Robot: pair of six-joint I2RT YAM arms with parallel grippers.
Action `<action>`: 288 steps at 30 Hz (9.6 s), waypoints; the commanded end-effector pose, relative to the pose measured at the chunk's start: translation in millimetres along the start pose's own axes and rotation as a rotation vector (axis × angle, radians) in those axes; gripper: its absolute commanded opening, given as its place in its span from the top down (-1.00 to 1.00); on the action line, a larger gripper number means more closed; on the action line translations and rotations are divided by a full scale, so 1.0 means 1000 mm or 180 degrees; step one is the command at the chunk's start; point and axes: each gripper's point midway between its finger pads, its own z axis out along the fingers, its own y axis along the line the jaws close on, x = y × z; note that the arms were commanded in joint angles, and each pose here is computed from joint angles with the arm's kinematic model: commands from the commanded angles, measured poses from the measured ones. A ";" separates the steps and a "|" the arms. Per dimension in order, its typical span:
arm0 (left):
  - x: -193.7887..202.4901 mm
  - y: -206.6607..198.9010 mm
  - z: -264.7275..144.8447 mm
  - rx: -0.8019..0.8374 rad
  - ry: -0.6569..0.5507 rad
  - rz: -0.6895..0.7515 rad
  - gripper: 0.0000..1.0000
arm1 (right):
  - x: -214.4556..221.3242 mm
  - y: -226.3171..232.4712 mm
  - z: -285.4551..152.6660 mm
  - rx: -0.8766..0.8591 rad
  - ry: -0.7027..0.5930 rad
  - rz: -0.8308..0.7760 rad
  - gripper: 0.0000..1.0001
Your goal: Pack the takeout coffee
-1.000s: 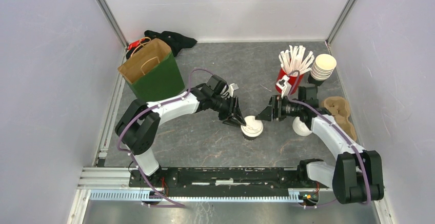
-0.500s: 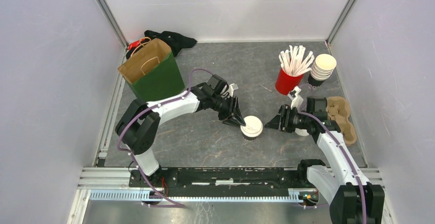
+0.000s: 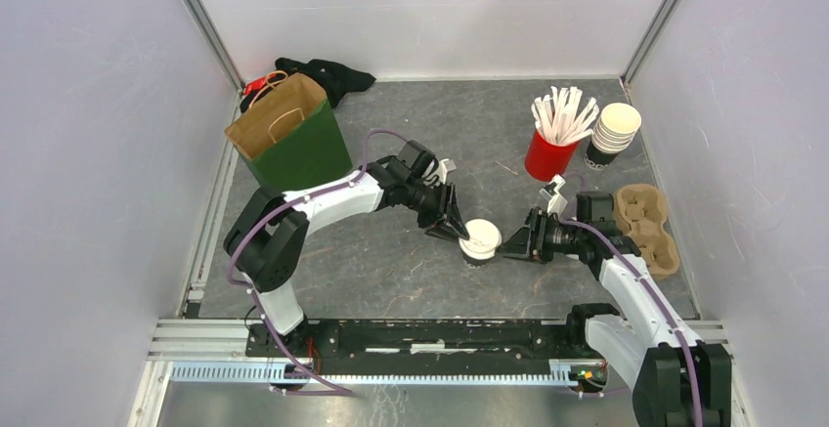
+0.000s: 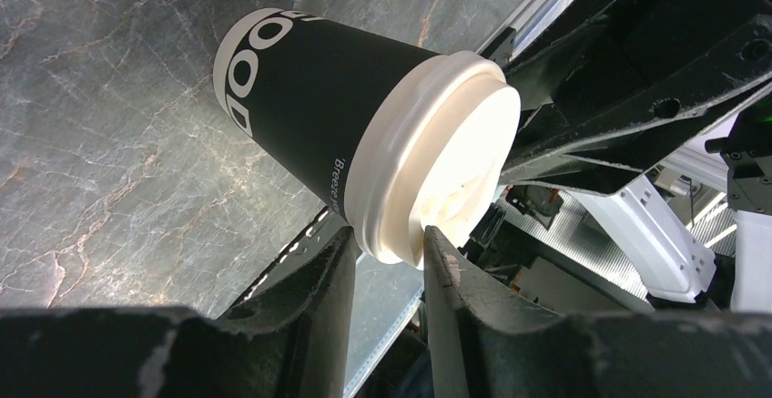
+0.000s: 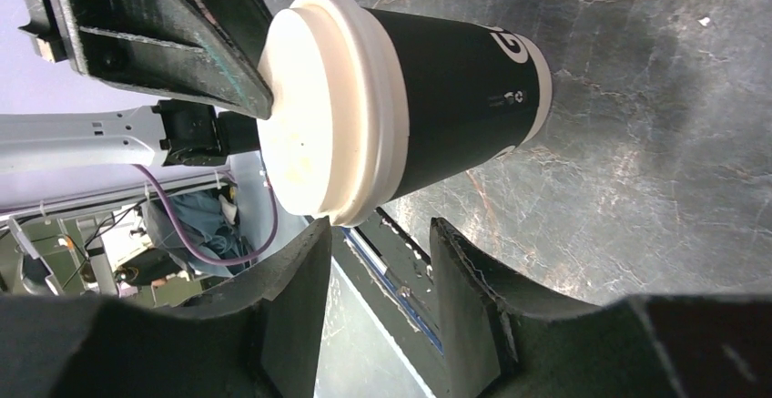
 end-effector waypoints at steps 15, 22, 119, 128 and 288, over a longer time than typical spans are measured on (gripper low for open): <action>-0.001 0.027 0.014 -0.0272 0.0025 -0.0042 0.26 | 0.012 -0.049 0.019 0.0356 -0.0002 0.0166 0.30; -0.002 0.036 0.015 -0.0353 -0.0021 -0.0046 0.27 | 0.031 -0.117 -0.003 0.1563 0.0167 0.0124 0.36; 0.007 0.036 -0.005 -0.0230 0.0123 -0.0092 0.19 | -0.046 0.004 0.037 0.0374 0.0276 -0.1085 -0.07; 0.022 0.113 0.000 -0.1167 0.0154 -0.0185 0.32 | -0.042 -0.014 0.037 0.0593 0.0199 -0.0997 -0.05; -0.041 0.021 -0.060 -0.1224 -0.0363 0.0956 -0.52 | -0.265 0.002 0.065 0.2647 -0.0493 -0.2253 -0.56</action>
